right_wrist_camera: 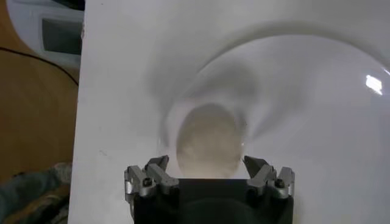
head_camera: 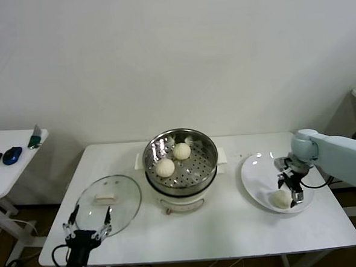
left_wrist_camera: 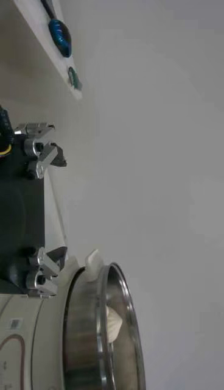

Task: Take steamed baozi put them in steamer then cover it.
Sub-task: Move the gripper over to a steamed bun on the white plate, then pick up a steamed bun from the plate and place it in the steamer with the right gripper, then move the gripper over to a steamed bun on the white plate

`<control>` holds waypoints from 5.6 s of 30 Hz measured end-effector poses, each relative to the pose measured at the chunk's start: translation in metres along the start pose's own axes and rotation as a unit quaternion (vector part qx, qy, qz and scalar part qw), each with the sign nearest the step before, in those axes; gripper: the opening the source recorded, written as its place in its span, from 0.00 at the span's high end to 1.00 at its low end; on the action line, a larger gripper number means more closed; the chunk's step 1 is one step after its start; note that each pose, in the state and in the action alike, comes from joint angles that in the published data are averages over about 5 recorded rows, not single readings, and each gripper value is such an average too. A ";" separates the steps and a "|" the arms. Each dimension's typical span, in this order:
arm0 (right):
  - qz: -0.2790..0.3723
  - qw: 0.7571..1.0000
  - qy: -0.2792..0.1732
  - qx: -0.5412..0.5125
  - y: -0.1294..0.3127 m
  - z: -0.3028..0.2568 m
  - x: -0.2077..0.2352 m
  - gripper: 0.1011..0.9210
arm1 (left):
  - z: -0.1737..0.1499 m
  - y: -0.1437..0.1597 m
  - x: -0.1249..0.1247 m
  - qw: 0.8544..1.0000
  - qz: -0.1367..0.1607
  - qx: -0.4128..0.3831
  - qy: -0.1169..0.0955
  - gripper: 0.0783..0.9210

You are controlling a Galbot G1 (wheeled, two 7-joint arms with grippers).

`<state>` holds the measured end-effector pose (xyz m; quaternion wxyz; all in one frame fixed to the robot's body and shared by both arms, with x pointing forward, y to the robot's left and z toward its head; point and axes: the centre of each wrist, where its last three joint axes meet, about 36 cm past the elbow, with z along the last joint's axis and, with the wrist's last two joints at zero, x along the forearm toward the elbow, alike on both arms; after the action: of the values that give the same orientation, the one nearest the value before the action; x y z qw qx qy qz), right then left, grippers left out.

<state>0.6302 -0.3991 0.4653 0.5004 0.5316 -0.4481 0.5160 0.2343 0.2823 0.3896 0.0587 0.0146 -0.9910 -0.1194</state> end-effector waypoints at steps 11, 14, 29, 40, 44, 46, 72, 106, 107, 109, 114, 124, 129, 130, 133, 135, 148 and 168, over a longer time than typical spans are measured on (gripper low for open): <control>0.000 1.000 -0.001 -0.004 -0.005 -0.001 -0.010 0.16 | 0.002 -0.001 0.002 1.000 0.001 0.000 0.002 0.12; 0.000 1.000 -0.001 -0.004 -0.006 -0.001 -0.011 0.20 | 0.002 -0.001 0.002 1.000 0.001 -0.001 0.003 0.12; 0.005 1.000 -0.007 0.012 -0.011 -0.006 -0.005 0.28 | 0.002 -0.001 0.003 1.000 0.002 -0.001 0.003 0.12; 0.041 0.989 -0.002 0.139 -0.040 -0.043 0.072 0.29 | 0.002 -0.002 0.003 1.000 0.004 0.000 0.004 0.12; 0.065 0.975 0.006 0.210 -0.054 -0.068 0.122 0.29 | 0.002 -0.002 0.004 1.000 0.005 0.000 0.004 0.12; 0.077 0.965 0.009 0.250 -0.059 -0.084 0.149 0.29 | 0.003 -0.002 0.005 1.000 0.005 0.000 0.005 0.12; 0.079 0.797 0.056 0.596 -0.069 -0.340 0.232 0.29 | 0.009 0.002 0.010 1.000 0.009 -0.002 0.015 0.12; 0.026 0.727 0.063 0.683 -0.049 -0.406 0.148 0.12 | 0.014 0.004 0.006 1.000 0.006 0.005 0.019 0.12; 0.029 0.728 0.062 0.682 -0.050 -0.405 0.151 0.12 | 0.014 0.004 0.006 1.000 0.006 0.006 0.019 0.12; 0.034 0.731 0.062 0.679 -0.052 -0.401 0.158 0.12 | 0.014 0.004 0.006 1.000 0.006 0.006 0.019 0.12; 0.049 0.746 0.061 0.661 -0.059 -0.384 0.180 0.12 | 0.012 0.005 0.006 1.000 0.005 0.005 0.017 0.12; 0.119 0.848 0.022 0.517 -0.074 -0.285 0.225 0.12 | 0.011 0.005 0.006 1.000 0.006 0.004 0.015 0.12; 0.144 0.914 0.001 0.378 -0.073 -0.210 0.228 0.12 | 0.009 0.003 0.006 1.000 0.008 0.005 0.012 0.12; 0.146 0.925 -0.002 0.350 -0.072 -0.195 0.227 0.12 | 0.008 0.003 0.005 1.000 0.009 0.005 0.011 0.12; 0.151 0.951 -0.007 0.269 -0.067 -0.150 0.221 0.12 | 0.008 0.003 0.005 1.000 0.009 0.005 0.010 0.12; 0.150 0.963 -0.009 0.222 -0.063 -0.121 0.214 0.12 | 0.008 0.003 0.005 1.000 0.009 0.005 0.010 0.12; 0.108 0.994 -0.012 0.034 -0.037 0.016 0.117 0.12 | 0.007 0.001 0.012 1.000 0.008 0.002 0.015 0.12; 0.076 0.997 0.010 -0.034 -0.031 0.088 0.021 0.12 | 0.011 -0.002 0.013 1.000 0.005 0.000 0.025 0.12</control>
<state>0.6716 -0.4822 0.4867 0.4821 0.4736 -0.4990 0.5425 0.2200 0.2821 0.3805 0.0844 0.0130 -0.9893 -0.1185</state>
